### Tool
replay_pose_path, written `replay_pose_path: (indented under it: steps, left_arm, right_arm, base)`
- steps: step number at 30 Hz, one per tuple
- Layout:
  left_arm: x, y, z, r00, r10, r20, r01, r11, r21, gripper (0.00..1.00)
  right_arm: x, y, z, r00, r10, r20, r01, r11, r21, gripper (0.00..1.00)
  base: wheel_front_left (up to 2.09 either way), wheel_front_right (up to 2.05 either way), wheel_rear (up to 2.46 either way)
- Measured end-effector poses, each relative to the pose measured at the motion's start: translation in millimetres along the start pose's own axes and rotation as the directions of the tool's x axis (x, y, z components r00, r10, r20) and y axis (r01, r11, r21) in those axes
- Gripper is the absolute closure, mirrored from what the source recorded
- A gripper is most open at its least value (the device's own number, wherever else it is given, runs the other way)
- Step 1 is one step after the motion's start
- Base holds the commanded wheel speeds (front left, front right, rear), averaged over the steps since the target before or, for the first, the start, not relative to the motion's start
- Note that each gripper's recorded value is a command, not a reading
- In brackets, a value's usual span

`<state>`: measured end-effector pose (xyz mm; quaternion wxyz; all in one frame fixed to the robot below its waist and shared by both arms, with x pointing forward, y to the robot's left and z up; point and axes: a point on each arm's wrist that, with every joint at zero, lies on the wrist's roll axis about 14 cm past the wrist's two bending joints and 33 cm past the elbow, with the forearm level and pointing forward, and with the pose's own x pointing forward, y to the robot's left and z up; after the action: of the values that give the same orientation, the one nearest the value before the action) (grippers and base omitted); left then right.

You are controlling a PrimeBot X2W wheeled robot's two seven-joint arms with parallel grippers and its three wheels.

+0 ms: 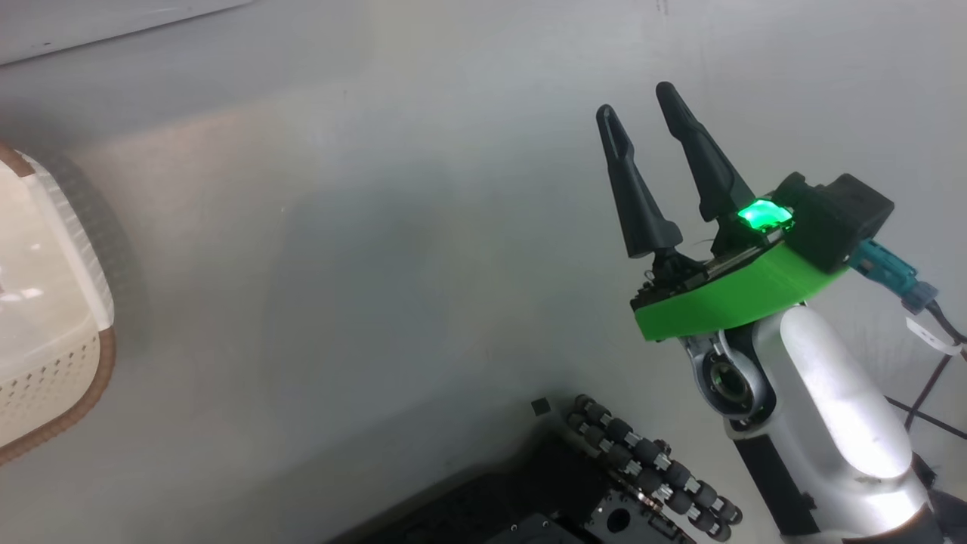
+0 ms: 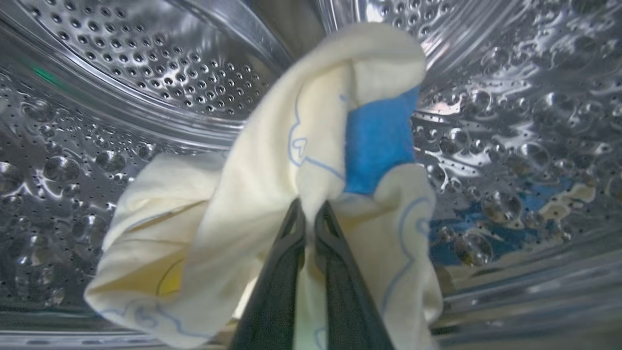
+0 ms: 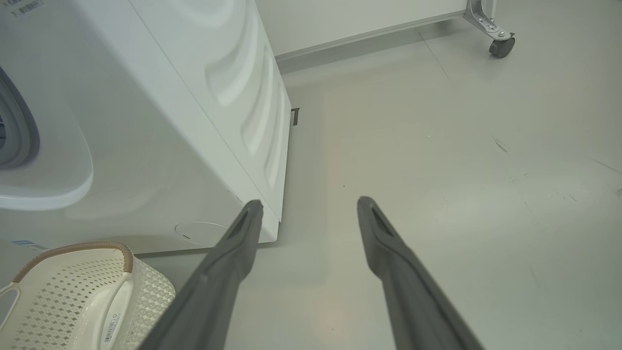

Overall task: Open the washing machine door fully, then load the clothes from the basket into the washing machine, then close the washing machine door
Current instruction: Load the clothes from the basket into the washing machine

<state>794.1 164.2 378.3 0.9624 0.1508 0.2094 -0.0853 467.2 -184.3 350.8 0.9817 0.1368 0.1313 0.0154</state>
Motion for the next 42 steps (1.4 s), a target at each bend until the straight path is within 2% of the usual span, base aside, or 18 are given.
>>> replay_pose_path:
  steps: [5, 9, 11, 14, 20, 21, 23, 24, 34, 42]
  left_arm:
    - [10.6, 3.7, 20.3, 0.983, 0.046, 0.178, -0.036, 0.998, -0.058, 1.0]
    - [14.6, 14.0, 34.5, 0.947, 0.122, 0.298, -0.071, 0.982, -0.175, 1.0]
    - [17.3, 17.4, 39.6, 0.92, 0.17, 0.352, -0.076, 0.961, -0.266, 1.0]
    - [23.9, 13.0, 30.8, 0.924, 0.183, 0.336, -0.07, 0.944, -0.323, 1.0]
    - [33.6, 4.0, -0.8, 0.965, 0.156, 0.211, -0.076, 0.935, -0.346, 1.0]
    - [33.7, 3.1, -1.7, 0.967, 0.151, 0.205, -0.072, 0.935, -0.347, 0.87]
    - [33.6, 0.8, -2.8, 0.971, 0.142, 0.192, -0.066, 0.932, -0.356, 0.47]
    - [33.1, 0.3, -2.0, 0.971, 0.141, 0.193, -0.065, 0.932, -0.356, 0.0]
    - [19.5, -6.6, 0.9, 0.979, 0.102, 0.178, -0.024, 0.919, -0.394, 0.0]
    - [-5.7, 1.7, -1.2, 0.972, 0.114, 0.206, -0.031, 0.93, -0.367, 0.0]
  right_arm:
    - [0.7, -3.6, 1.8, 1.0, -0.007, 0.002, 0.007, 1.0, -0.007, 0.0]
    - [-0.7, -7.6, 2.0, 1.0, -0.018, -0.001, 0.018, 1.0, -0.013, 0.0]
    - [-2.0, -10.4, 1.2, 1.0, -0.026, -0.005, 0.026, 1.0, -0.017, 0.0]
    - [-2.2, -11.8, 0.1, 1.0, -0.03, -0.008, 0.03, 0.999, -0.019, 0.0]
    - [-0.7, -10.0, -2.0, 1.0, -0.024, -0.011, 0.024, 1.0, -0.014, 0.0]
    - [-0.4, -9.5, -2.4, 1.0, -0.023, -0.011, 0.023, 1.0, -0.013, 0.0]
    - [0.4, -8.4, -2.6, 1.0, -0.019, -0.01, 0.019, 1.0, -0.01, 0.0]
    - [0.7, -8.1, -2.5, 1.0, -0.018, -0.009, 0.018, 1.0, -0.009, 0.0]
    - [6.3, 0.3, 4.9, 1.0, 0.008, 0.02, -0.008, 1.0, -0.008, 0.0]
    - [11.5, 11.5, 15.8, 0.998, 0.043, 0.055, -0.041, 0.999, -0.03, 0.0]
  base:
    - [0.0, 0.0, 0.0]
    - [0.0, 0.0, 0.0]
    - [0.0, 0.0, 0.0]
    - [0.0, 0.0, 0.0]
    - [0.0, 0.0, 0.0]
    - [0.0, 0.0, 0.0]
    - [0.0, 0.0, 0.0]
    - [0.0, 0.0, 0.0]
    - [0.0, 0.0, 0.0]
    - [0.0, 0.0, 0.0]
